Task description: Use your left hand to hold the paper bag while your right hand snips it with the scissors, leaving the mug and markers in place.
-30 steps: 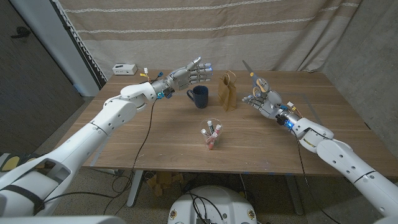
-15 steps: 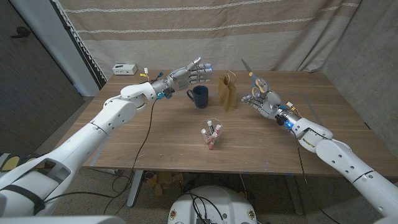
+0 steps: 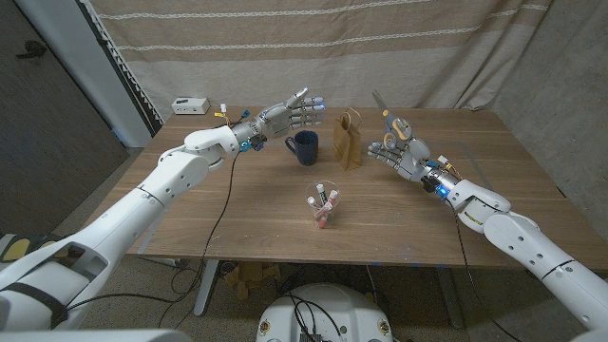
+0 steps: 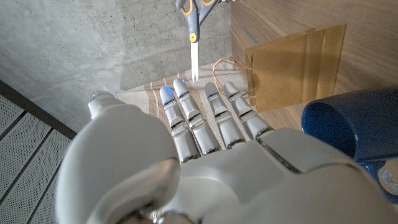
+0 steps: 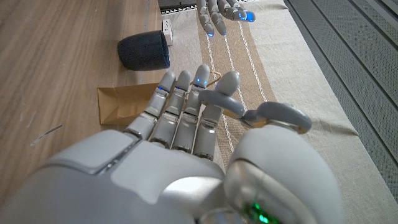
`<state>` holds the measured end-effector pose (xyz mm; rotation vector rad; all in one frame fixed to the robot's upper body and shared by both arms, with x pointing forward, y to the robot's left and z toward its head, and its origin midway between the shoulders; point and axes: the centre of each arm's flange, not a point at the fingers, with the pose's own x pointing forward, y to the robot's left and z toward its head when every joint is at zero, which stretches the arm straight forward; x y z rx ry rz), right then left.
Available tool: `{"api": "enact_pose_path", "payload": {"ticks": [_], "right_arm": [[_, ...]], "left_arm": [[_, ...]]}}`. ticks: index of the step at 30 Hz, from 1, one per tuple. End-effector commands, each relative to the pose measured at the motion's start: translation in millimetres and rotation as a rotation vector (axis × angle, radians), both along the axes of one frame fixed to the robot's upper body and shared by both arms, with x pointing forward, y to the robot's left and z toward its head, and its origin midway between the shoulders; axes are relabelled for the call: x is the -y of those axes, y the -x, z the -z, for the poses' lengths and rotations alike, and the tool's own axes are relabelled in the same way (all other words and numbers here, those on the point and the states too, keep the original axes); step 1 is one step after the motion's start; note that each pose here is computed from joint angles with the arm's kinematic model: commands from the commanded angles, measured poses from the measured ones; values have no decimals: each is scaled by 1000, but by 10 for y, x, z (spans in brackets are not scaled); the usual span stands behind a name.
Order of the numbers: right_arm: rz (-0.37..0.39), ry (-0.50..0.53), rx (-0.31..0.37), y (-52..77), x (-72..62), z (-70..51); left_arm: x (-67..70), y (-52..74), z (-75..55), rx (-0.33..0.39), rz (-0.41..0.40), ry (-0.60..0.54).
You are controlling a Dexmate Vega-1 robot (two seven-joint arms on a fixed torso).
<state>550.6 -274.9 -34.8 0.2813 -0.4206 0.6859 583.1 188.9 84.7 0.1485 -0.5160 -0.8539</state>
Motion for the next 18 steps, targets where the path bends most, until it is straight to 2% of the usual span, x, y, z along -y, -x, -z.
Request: {"api": "enact_pose_path", "payload": {"ticks": [1, 11, 18], "right_arm": [[-12, 32, 38, 37, 5, -18], [-24, 69, 64, 72, 8, -50], [-14, 135, 80, 102, 30, -101]], "left_arm": [[1, 14, -3, 5, -2, 0], [-6, 19, -4, 6, -6, 1], [-22, 12, -10, 5, -14, 2]]}}
